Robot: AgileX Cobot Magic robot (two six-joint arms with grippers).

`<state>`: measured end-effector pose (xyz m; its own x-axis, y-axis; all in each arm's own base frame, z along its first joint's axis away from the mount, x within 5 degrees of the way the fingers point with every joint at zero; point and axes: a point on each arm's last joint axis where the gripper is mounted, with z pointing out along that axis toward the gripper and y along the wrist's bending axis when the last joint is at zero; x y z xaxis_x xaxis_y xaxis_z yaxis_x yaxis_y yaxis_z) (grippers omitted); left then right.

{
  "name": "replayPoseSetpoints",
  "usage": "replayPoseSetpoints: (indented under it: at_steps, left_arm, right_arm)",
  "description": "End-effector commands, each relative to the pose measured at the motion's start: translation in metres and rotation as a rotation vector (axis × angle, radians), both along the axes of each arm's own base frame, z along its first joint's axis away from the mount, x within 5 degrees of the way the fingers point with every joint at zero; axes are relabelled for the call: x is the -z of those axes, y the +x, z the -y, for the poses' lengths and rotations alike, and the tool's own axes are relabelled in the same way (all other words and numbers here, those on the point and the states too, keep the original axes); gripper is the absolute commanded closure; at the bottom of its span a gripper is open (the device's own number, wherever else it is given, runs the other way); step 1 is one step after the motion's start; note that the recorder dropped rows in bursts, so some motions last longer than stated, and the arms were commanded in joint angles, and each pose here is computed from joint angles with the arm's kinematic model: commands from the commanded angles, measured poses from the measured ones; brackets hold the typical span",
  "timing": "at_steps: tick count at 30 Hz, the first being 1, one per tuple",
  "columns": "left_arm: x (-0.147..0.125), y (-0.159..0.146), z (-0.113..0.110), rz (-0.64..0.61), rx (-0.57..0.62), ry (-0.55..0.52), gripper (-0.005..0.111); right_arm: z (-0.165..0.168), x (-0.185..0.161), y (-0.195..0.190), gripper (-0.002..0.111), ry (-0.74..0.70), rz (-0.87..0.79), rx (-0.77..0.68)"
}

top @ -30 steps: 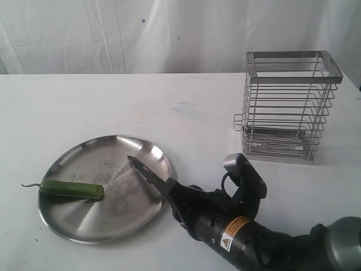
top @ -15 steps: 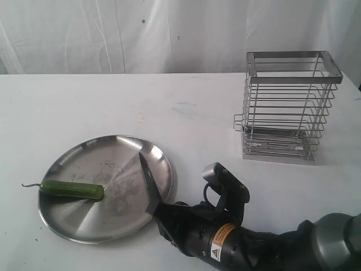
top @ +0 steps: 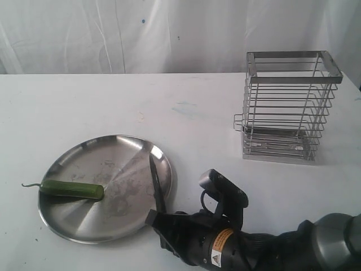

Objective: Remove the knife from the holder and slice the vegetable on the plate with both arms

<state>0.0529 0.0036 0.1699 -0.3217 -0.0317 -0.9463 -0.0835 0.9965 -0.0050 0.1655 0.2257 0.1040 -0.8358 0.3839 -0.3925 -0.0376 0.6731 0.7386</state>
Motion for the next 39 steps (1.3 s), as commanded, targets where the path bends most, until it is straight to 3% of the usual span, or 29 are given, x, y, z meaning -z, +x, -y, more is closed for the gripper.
replayPoseSetpoints:
  at_steps: [1, 4, 14, 20, 24, 29, 31, 35, 39]
  left_arm:
    - [0.000, 0.000, 0.001, 0.004, 0.007, -0.004, 0.107]
    - [0.000, 0.000, 0.001, 0.004, 0.007, -0.004, 0.107]
    - [0.000, 0.000, 0.001, 0.004, 0.007, -0.004, 0.107]
    - [0.000, 0.000, 0.001, 0.004, 0.007, -0.004, 0.107]
    - [0.000, 0.000, 0.001, 0.004, 0.007, -0.004, 0.107]
    - [0.000, 0.000, 0.001, 0.004, 0.007, -0.004, 0.107]
    - [0.000, 0.000, 0.001, 0.004, 0.007, -0.004, 0.107]
    - [0.000, 0.000, 0.001, 0.004, 0.007, -0.004, 0.107]
    - [0.000, 0.000, 0.001, 0.004, 0.007, -0.004, 0.107]
  right_arm:
    - [0.003, 0.004, -0.001, 0.082, -0.024, -0.035, 0.015]
    - [0.003, 0.004, -0.001, 0.077, -0.025, -0.037, 0.015]
    - [0.003, 0.004, -0.001, 0.076, -0.025, -0.041, 0.025]
    - [0.002, -0.003, 0.001, 0.054, 0.000, 0.000, 0.021]
    - [-0.005, -0.023, 0.008, 0.054, 0.004, 0.088, -0.009]
    - [-0.022, -0.028, 0.016, 0.054, -0.353, 0.036, -0.266]
    - [-0.035, -0.047, 0.022, 0.054, -0.410, 0.060, -0.357]
    - [-0.049, -0.083, 0.033, 0.054, -0.467, -0.046, -0.409]
    - [-0.038, -0.092, 0.046, 0.054, -0.615, -0.192, -0.400]
